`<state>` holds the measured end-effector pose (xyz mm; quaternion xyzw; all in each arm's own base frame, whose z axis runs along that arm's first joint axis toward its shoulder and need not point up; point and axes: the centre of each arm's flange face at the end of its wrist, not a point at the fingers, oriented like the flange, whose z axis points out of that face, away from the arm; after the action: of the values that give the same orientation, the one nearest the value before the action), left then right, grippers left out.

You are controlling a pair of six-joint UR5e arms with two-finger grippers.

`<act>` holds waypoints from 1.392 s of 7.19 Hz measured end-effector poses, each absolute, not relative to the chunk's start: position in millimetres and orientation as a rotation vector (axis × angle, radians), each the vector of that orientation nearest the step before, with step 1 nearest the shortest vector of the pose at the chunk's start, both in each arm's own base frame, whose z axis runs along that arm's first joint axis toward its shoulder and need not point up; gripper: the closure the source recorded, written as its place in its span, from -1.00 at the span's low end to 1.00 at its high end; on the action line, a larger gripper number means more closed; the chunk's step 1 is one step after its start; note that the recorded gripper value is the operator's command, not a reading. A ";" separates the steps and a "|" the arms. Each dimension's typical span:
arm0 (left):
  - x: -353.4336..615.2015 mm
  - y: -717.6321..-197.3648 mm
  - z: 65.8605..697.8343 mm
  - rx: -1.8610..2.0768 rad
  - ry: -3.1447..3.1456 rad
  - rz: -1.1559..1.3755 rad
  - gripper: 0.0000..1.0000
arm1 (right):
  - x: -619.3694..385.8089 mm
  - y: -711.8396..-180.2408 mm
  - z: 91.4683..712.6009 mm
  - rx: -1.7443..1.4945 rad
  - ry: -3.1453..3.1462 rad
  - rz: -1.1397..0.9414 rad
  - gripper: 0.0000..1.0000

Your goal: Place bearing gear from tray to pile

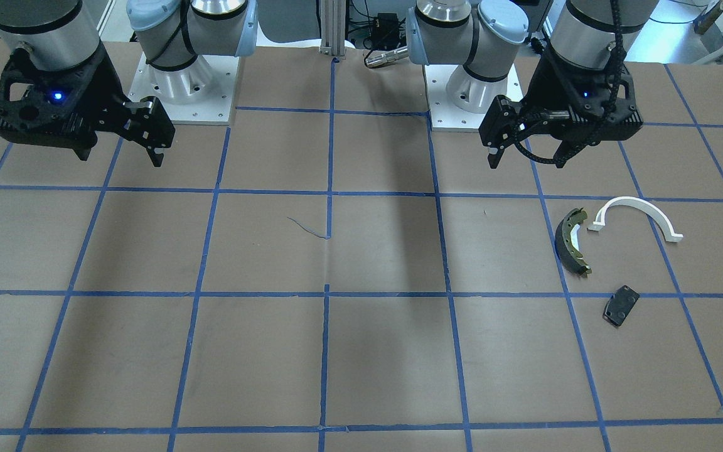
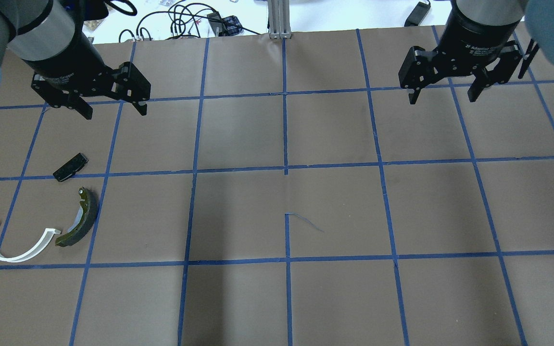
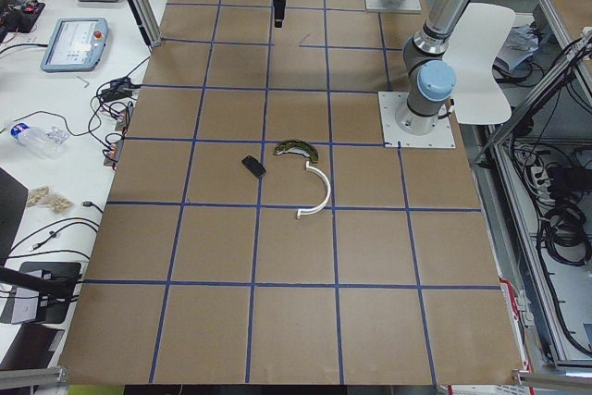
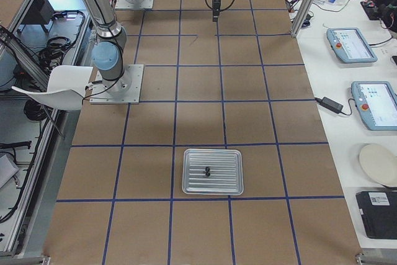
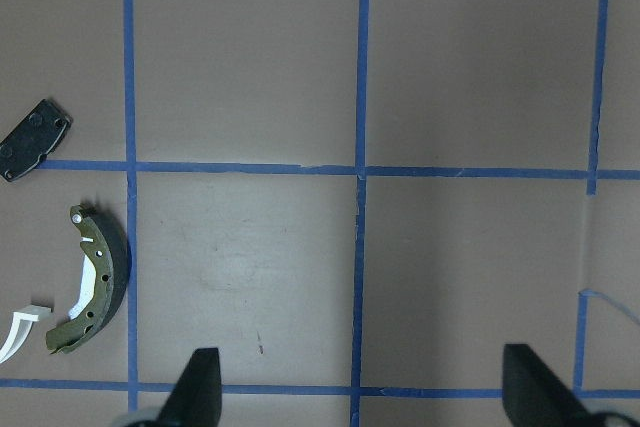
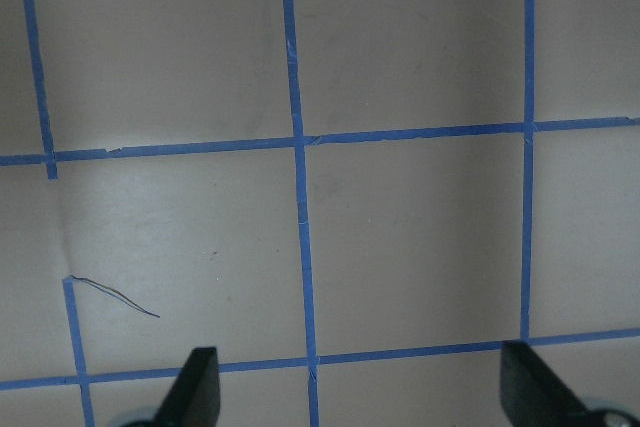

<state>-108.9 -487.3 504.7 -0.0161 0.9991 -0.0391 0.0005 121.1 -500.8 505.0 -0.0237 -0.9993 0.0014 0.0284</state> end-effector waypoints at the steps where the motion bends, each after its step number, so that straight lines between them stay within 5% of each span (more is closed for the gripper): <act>1: -108.8 -487.4 504.9 -0.050 3.137 -0.123 -1.00 | 121.1 -501.0 506.1 -0.071 -3.085 0.009 -1.00; 10: -113.3 -492.3 507.9 0.015 3.120 -0.110 -1.00 | 120.8 -501.7 504.0 -0.063 -3.083 0.005 -1.00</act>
<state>-113.3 -492.3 507.9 0.0047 0.9993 -0.0351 0.0099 120.8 -501.7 504.0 -0.0203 -0.9994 0.0017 0.0291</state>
